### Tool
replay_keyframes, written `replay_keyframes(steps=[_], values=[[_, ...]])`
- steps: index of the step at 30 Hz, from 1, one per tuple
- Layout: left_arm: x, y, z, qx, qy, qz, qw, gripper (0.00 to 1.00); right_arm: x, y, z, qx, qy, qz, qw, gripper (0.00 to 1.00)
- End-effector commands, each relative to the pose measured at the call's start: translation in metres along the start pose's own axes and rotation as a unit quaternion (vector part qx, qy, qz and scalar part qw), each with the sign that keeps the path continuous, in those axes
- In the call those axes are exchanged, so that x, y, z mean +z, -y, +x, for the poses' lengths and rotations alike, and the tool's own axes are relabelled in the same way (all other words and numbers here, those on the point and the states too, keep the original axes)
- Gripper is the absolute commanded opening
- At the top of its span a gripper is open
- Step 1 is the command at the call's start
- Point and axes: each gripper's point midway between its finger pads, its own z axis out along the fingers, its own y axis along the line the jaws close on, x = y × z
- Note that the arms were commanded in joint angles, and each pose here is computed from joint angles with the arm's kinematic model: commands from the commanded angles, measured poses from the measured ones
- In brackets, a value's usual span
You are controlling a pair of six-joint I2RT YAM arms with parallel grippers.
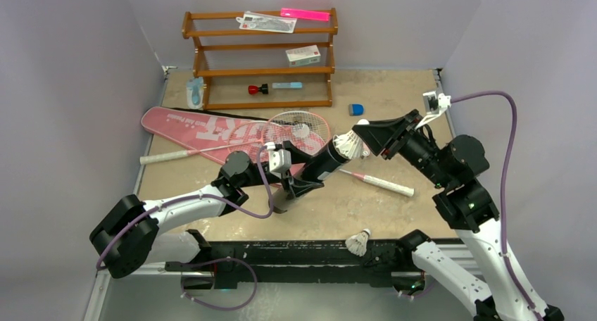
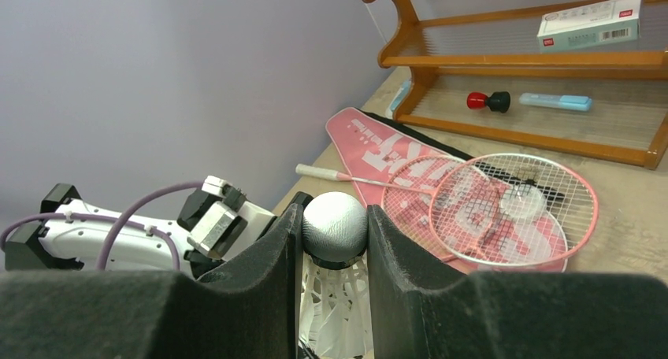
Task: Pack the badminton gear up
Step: Place the shuttlecock at the shuttle tube.
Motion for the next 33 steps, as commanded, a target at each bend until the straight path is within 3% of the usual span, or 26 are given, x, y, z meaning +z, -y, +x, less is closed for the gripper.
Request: replay_keyframes(steps=[1, 33], values=[[0.003, 0.002, -0.026, 0.026, 0.046, 0.006, 0.999, 0.45, -0.009, -0.013, -0.018, -0.016, 0.024, -0.010, 1.000, 0.00], [0.007, 0.005, -0.021, 0.031, 0.029, 0.026, 0.999, 0.45, 0.005, -0.012, -0.014, -0.024, -0.017, -0.010, 1.000, 0.00]])
